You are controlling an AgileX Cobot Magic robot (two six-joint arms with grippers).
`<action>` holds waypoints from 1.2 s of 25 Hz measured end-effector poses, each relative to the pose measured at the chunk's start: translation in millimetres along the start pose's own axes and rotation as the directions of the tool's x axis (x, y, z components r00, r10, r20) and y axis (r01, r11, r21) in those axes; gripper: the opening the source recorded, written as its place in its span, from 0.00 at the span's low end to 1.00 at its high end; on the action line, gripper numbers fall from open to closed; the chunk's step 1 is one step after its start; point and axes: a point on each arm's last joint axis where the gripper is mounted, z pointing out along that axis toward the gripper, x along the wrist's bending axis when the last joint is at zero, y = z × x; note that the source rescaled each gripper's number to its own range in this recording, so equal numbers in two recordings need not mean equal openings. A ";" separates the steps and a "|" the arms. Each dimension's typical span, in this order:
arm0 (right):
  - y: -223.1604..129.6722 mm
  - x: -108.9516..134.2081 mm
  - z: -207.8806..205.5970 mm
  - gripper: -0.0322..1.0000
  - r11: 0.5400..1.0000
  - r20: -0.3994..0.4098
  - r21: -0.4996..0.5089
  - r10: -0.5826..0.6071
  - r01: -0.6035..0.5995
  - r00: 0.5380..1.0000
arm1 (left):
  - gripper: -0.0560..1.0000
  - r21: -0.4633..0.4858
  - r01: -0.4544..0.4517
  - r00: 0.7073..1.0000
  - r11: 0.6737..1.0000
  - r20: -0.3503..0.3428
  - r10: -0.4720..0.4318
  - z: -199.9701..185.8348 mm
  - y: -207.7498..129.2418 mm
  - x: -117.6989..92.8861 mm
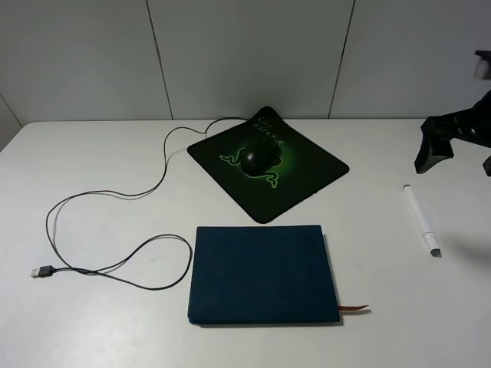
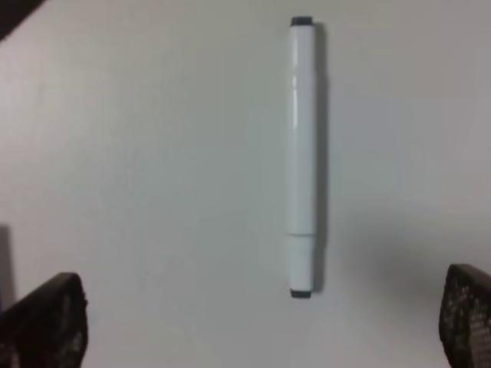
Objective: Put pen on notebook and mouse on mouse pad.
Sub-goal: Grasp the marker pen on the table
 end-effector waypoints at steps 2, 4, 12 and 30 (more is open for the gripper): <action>1.4 3.3 5.4 1.00 1.000 0.001 0.005 -0.017 0.017 1.000 | 1.00 0.000 0.000 1.000 1.000 0.000 0.000 0.0 0.0 0.0; 4.7 10.5 24.8 1.00 0.998 0.006 0.039 -0.057 0.056 0.998 | 1.00 0.000 0.000 1.000 1.000 0.000 0.000 0.0 0.0 0.0; 6.3 9.6 74.0 1.00 0.988 0.014 0.138 -0.066 0.064 0.998 | 1.00 0.000 0.000 1.000 1.000 0.000 0.000 0.0 0.0 0.0; 7.0 -2.9 131.2 1.00 0.973 0.017 0.223 -0.065 0.059 0.998 | 1.00 0.000 0.000 1.000 1.000 0.000 0.000 0.0 0.0 0.0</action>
